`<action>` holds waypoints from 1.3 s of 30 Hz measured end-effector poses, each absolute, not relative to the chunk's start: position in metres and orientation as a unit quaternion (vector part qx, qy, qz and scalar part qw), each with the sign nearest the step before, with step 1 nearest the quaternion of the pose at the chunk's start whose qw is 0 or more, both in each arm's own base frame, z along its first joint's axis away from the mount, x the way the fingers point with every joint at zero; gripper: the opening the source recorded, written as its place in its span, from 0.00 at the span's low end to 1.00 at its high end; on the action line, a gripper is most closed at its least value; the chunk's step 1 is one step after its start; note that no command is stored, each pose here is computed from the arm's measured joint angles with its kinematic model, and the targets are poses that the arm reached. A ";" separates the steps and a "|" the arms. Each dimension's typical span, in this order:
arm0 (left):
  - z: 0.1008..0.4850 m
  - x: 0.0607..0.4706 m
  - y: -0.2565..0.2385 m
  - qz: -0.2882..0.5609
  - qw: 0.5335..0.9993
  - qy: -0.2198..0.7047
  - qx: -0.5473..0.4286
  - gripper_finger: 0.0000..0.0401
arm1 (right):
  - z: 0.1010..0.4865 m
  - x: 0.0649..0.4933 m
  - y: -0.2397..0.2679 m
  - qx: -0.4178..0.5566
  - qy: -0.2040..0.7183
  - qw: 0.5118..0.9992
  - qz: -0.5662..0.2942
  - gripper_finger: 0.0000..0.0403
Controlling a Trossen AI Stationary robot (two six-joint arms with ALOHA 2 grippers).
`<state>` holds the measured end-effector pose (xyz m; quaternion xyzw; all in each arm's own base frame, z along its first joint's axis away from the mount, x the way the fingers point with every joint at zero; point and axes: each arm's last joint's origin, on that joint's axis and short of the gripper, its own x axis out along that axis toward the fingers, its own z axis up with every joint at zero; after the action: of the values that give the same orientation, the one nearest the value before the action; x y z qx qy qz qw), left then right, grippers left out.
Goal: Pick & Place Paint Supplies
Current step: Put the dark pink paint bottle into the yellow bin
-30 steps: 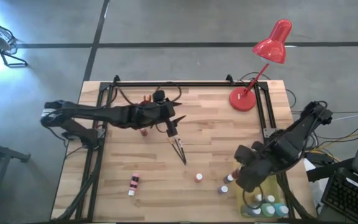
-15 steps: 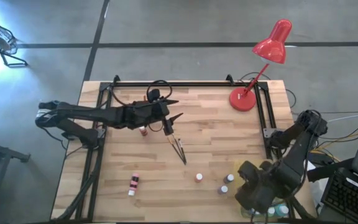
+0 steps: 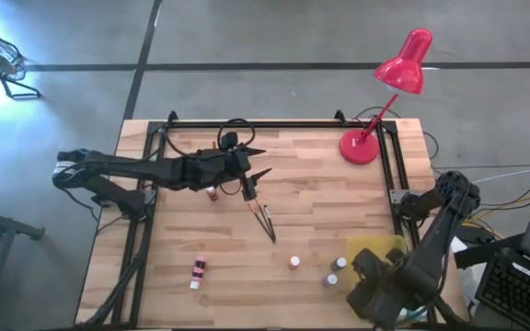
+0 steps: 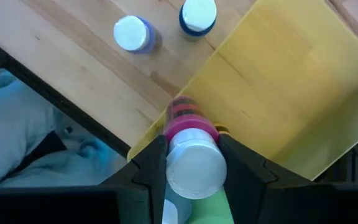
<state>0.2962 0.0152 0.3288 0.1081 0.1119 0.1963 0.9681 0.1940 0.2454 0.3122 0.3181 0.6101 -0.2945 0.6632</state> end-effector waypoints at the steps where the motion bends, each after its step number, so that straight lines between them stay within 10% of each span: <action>1: 0.329 0.296 0.015 0.196 0.968 0.112 0.108 0.64 | 0.310 0.195 0.247 0.319 0.609 0.662 -0.298 0.28; 39: 0.329 0.296 0.017 0.201 0.968 0.110 0.099 0.64 | 0.267 0.201 0.262 0.314 0.620 0.636 -0.337 0.28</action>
<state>0.2963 0.0172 0.3292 0.0989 0.1103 0.2009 0.9683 0.2010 0.2617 0.2667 0.3139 0.6196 -0.3370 0.6357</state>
